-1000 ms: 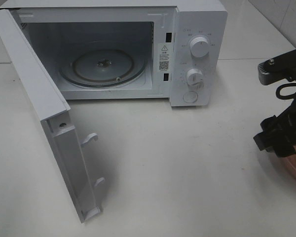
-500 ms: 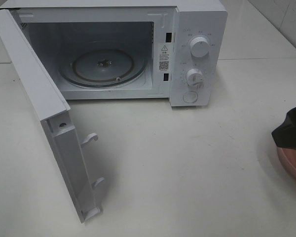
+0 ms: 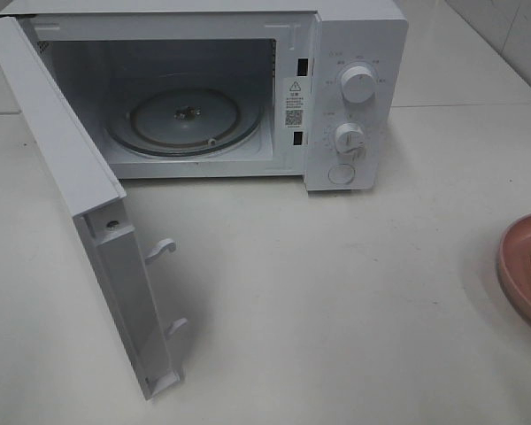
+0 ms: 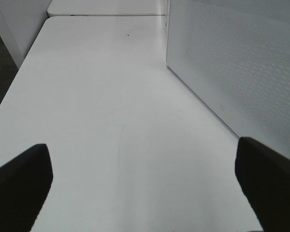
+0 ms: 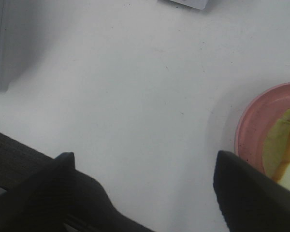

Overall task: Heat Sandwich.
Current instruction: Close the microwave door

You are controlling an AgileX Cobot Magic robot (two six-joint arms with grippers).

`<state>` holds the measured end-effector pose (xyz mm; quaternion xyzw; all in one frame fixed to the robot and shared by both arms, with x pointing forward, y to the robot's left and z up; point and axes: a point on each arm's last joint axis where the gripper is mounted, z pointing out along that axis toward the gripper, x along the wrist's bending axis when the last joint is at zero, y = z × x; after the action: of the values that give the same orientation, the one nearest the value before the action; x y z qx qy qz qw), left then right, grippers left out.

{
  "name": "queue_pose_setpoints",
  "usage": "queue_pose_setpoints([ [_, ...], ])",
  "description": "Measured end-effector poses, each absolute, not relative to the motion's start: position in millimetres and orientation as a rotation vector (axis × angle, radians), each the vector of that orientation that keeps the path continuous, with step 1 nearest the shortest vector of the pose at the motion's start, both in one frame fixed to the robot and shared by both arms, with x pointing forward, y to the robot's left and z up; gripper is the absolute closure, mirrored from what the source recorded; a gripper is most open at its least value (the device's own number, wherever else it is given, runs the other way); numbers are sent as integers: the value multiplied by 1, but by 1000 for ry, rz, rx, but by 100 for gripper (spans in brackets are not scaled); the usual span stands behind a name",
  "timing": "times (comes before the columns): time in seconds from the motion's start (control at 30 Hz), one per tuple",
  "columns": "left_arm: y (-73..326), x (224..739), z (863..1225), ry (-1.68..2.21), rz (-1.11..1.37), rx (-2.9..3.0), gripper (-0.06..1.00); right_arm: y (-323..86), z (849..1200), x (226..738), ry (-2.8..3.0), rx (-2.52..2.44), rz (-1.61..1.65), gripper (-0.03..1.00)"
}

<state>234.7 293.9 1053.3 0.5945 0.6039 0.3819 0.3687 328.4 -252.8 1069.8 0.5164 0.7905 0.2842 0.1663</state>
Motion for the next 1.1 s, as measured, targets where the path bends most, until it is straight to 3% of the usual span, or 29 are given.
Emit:
queue_pose_setpoints([
  [1.1, 294, 235, 1053, 1550, 981, 1526, -2, -299, 1059, 245, 1706, 1578, 979, 21],
])
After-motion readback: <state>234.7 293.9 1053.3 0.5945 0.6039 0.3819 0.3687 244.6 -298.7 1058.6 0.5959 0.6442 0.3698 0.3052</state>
